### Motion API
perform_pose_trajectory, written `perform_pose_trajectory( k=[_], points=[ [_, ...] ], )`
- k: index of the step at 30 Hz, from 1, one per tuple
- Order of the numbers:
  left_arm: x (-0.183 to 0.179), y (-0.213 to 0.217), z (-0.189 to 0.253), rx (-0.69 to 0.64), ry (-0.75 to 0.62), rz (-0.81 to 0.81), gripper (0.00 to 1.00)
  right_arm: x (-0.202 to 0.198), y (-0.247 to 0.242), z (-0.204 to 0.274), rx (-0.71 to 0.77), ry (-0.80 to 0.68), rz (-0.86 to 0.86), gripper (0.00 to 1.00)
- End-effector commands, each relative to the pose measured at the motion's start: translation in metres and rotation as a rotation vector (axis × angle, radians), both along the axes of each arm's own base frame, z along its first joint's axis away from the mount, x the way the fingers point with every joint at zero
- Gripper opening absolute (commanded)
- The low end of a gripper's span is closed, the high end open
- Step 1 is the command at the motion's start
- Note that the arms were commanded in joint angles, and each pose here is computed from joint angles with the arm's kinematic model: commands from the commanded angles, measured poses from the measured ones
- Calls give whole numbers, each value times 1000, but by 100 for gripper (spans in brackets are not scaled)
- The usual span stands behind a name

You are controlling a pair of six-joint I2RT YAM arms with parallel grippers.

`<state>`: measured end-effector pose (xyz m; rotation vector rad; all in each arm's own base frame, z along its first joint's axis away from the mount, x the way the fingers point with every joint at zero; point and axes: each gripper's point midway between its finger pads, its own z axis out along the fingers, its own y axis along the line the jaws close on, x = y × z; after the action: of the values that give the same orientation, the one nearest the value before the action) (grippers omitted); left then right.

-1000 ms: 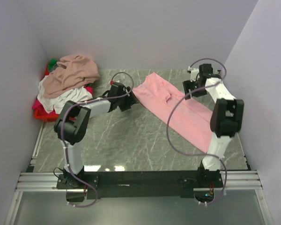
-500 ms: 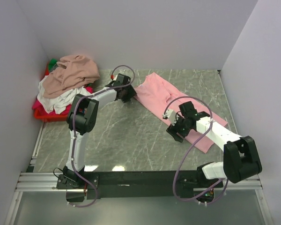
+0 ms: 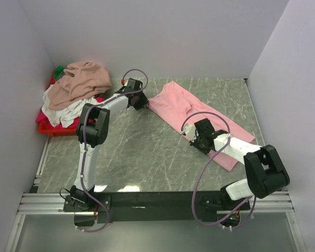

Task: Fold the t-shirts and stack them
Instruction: Fold the tshirt

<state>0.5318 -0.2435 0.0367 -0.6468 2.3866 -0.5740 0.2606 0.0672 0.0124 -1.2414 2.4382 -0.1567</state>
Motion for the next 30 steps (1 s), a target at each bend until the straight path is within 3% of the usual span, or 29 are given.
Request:
perform_pose_trajectory(
  k=[1,3,9,16,23,28,30],
  points=[
    [5,3,-12,26,15,-43,47,-10,1,-12,-20,48,1,24],
    [10,5,-11,14,12,-52,46,-15,13,-10,1,70,33,18],
    [26,12,4,6,-27,-70,45,-32,63,-5,34,159,158,13],
    [41,36,72,47,-182,-90,52,-40,153,9,137,254,294,15],
    [21,54,174,131,-427,-156,69,-36,233,43,244,308,413,36],
    [-22,93,255,243,-603,-116,85,-34,247,84,314,278,467,60],
    [-36,104,274,268,-656,-116,93,-35,241,97,349,271,475,64]
  ],
)
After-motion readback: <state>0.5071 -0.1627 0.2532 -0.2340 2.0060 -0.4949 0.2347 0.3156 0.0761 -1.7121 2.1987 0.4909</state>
